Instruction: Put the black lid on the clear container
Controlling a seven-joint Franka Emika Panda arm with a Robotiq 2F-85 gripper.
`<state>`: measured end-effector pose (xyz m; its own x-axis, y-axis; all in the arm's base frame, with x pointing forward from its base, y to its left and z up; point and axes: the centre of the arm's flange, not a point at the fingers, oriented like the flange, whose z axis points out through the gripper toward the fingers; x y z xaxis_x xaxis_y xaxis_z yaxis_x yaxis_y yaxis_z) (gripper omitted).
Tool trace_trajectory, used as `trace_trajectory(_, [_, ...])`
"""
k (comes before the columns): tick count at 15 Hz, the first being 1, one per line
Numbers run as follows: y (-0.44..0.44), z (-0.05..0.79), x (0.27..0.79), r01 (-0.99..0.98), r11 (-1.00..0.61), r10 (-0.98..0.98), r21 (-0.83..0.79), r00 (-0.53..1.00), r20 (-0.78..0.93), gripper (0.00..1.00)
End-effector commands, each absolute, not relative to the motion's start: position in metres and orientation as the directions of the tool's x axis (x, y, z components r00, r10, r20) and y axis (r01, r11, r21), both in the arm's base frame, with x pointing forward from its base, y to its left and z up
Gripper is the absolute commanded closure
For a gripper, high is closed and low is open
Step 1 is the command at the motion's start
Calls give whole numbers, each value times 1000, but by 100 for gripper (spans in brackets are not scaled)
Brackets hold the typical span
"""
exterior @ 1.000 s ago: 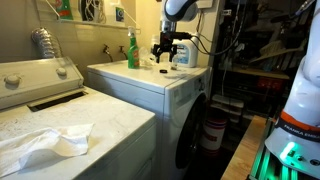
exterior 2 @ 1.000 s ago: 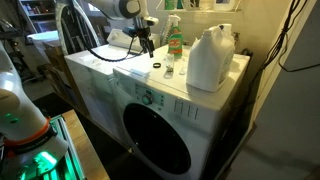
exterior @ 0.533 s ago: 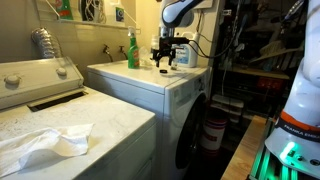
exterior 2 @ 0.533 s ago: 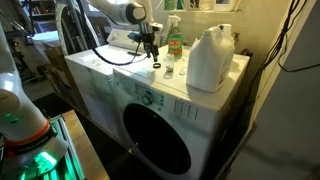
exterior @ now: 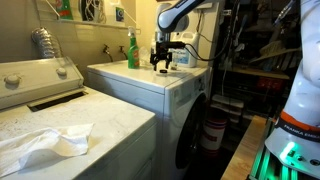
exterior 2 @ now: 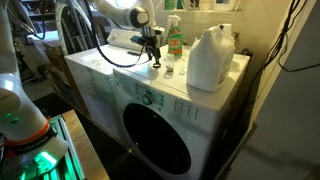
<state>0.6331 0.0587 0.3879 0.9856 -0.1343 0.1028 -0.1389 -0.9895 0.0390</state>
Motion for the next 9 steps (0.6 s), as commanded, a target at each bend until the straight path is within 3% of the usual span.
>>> trace_trajectory(1, [57,379,645,-117,-992,-110,57,989,101,0])
trace_trajectory(9, [55,371,651,-111,-991,-104,72,990,92,0])
